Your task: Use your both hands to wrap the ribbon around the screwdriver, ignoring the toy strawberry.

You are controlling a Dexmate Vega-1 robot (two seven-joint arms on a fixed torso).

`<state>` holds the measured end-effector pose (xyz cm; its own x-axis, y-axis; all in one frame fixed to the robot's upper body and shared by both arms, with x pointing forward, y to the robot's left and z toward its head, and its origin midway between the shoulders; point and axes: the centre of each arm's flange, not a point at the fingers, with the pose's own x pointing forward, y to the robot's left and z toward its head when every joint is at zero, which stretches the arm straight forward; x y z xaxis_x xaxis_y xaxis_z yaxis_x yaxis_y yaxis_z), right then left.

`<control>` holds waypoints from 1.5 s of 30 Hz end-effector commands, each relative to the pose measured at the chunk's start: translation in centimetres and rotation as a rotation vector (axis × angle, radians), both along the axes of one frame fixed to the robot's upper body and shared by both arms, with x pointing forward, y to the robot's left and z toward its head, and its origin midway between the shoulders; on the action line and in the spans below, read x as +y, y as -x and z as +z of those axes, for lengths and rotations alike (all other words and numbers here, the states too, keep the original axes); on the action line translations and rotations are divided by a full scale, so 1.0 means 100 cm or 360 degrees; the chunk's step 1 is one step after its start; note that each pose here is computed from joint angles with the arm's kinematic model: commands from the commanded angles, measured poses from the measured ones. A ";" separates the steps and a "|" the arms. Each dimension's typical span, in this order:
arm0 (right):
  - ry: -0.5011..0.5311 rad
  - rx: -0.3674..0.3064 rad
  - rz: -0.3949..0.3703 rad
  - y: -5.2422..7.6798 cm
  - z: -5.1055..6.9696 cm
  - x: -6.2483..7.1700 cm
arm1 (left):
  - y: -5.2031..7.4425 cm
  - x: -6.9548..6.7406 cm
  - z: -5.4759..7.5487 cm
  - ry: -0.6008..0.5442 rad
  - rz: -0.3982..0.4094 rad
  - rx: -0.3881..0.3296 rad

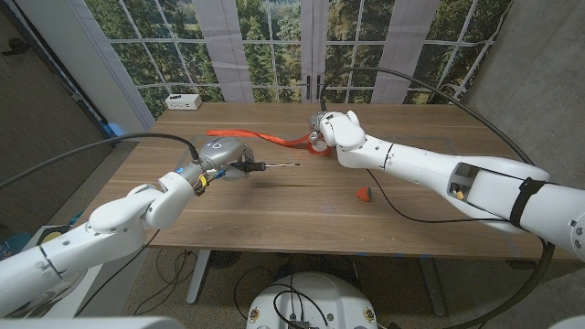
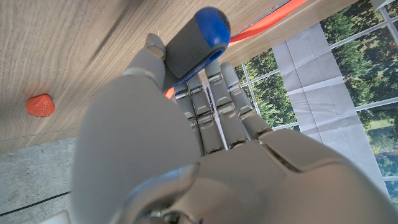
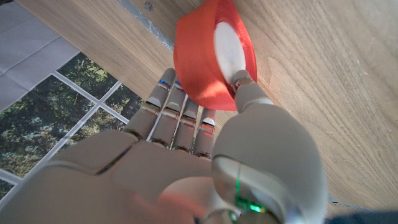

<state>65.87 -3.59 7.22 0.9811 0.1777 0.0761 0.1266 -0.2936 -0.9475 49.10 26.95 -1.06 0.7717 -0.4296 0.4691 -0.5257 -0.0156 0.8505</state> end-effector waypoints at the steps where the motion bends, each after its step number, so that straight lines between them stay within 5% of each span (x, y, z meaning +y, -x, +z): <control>1: -0.0147 0.0004 0.0058 -0.003 0.004 -0.006 | -0.008 -0.002 0.004 -0.0018 0.0021 0.0015; 4: -0.0209 0.0095 0.0086 -0.001 0.010 -0.008 | -0.010 -0.003 0.005 -0.0012 0.0011 0.0022; 8: -0.0222 0.0080 0.0111 0.005 0.015 -0.007 | -0.016 -0.004 0.006 0.0008 0.0032 0.0033; 12: -0.0218 -0.0007 0.0074 0.010 0.019 -0.008 | -0.021 -0.005 0.008 0.0041 0.0017 0.0036; 17: -0.0210 0.0008 0.0059 0.012 0.020 -0.011 | -0.021 -0.008 0.009 0.0020 0.0000 0.0030; 23: -0.0269 -0.0176 0.0118 0.028 0.024 -0.013 | -0.024 -0.009 0.009 0.0057 0.0029 0.0035; 29: -0.0420 -0.0153 0.0141 0.038 0.034 -0.016 | -0.028 -0.013 0.010 0.0061 0.0026 0.0049; 30: -0.0451 -0.0064 0.0150 0.037 0.038 -0.016 | -0.029 -0.014 0.011 0.0064 0.0022 0.0053; 45: -0.0525 -0.0167 0.0242 0.072 0.064 -0.009 | -0.038 -0.019 0.012 0.0134 0.0029 0.0077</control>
